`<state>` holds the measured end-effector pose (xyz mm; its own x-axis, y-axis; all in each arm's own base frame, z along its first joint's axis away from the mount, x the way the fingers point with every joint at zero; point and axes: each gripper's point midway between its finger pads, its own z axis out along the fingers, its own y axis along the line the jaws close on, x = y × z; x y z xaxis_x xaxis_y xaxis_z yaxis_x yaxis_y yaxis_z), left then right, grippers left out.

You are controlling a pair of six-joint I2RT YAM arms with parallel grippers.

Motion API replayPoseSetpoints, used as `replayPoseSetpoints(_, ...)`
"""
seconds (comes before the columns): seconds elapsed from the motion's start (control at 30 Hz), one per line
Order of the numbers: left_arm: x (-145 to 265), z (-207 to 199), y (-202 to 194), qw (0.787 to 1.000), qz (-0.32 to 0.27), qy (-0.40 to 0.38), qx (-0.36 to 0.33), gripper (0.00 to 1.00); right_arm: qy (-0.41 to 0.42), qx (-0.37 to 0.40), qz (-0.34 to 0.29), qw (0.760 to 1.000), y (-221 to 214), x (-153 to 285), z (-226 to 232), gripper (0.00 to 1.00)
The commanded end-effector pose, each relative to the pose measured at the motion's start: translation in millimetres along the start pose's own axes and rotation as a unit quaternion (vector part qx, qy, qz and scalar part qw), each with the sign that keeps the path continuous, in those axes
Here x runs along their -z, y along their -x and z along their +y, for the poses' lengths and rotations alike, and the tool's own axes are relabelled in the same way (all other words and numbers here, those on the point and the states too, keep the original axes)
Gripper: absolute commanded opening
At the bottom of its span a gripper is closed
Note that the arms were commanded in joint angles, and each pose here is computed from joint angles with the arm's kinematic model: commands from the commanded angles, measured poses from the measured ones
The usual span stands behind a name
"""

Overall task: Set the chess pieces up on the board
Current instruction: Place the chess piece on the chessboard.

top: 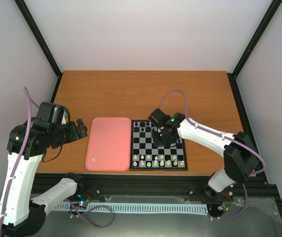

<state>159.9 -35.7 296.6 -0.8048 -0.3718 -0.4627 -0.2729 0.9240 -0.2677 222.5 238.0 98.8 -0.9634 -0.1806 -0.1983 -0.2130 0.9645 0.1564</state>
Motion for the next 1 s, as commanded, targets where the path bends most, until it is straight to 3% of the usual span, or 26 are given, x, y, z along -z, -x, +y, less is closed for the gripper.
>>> replayPoseSetpoints(0.0,-8.6,-6.2,6.4,1.000,0.001,-0.004,0.004,1.00,-0.023,-0.018,0.004,1.000,-14.2,-5.3,-18.1,0.07)
replayPoseSetpoints(0.33,-27.1,-18.5,14.0,1.000,0.016,-0.009,0.010,1.00,-0.022,-0.055,-0.002,0.998,-25.4,-12.1,-46.2,0.07)
replayPoseSetpoints(0.97,-47.7,-22.0,15.2,0.999,0.027,-0.004,0.020,1.00,-0.001,-0.044,0.043,0.998,-49.2,-32.1,-44.4,0.07)
